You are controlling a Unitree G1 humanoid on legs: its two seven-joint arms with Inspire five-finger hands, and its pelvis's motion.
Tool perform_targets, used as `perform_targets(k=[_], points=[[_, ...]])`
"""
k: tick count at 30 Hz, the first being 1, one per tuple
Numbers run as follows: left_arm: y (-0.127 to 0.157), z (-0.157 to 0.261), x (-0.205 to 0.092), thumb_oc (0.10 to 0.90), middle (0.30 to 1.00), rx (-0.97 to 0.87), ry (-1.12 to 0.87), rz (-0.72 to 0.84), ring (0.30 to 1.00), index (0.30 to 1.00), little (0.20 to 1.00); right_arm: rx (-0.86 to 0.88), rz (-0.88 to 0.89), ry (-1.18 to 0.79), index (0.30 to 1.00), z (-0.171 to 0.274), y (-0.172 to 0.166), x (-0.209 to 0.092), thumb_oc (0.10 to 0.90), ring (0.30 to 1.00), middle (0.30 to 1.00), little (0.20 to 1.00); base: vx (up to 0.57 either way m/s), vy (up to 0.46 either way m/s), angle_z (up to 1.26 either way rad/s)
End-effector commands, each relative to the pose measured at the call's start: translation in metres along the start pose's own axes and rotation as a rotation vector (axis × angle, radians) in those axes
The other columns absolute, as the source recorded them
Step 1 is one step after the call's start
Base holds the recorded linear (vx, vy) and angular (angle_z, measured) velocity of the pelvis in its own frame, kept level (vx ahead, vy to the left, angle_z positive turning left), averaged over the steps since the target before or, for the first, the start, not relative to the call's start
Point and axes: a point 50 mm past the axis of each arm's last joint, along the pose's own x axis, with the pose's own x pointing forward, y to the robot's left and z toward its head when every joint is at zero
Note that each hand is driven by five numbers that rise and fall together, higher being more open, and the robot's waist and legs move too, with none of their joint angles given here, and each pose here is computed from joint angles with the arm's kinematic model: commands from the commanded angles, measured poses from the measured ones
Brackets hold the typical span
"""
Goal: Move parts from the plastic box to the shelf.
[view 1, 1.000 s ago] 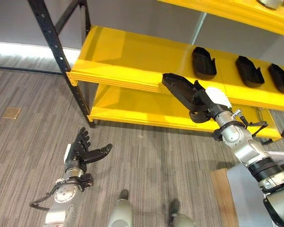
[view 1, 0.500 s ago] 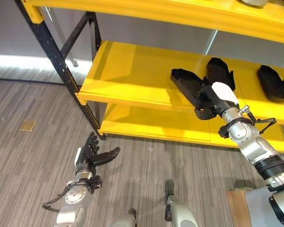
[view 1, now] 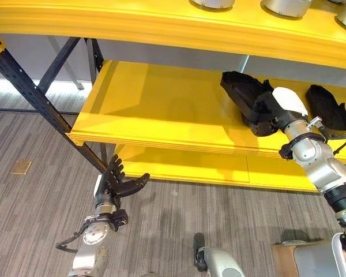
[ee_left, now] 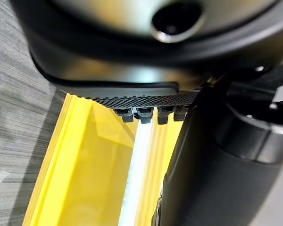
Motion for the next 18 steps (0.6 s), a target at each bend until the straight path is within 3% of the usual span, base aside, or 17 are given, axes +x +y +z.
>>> perform_targets(k=[1, 6, 12, 18], points=[[-0.006, 0.025, -0.008, 0.9, 1.0, 0.003, -0.14, -0.078, 1.0, 1.0, 1.0, 0.031, -0.258, -0.224, 0.3, 0.053, -0.062, 0.023, 0.4, 0.3, 0.3, 0.3, 0.08, -0.247, -0.12], [-0.006, 0.027, -0.008, 0.9, 1.0, -0.026, -0.149, -0.077, 1.0, 1.0, 1.0, 0.022, -0.291, -0.225, 0.3, 0.054, -0.073, 0.025, 0.4, 0.3, 0.3, 0.3, 0.05, -0.118, -0.15], [-0.002, 0.025, -0.011, 0.9, 1.0, -0.006, -0.143, -0.068, 1.0, 1.0, 1.0, 0.006, -0.308, -0.179, 0.3, 0.038, -0.076, 0.018, 0.4, 0.3, 0.3, 0.3, 0.23, 0.186, 0.07], [0.001, 0.02, -0.013, 0.9, 1.0, 0.004, -0.12, -0.071, 1.0, 1.0, 1.0, 0.038, -0.258, -0.165, 0.3, 0.036, -0.054, 0.013, 0.4, 0.3, 0.3, 0.3, 0.16, 0.239, -0.38]])
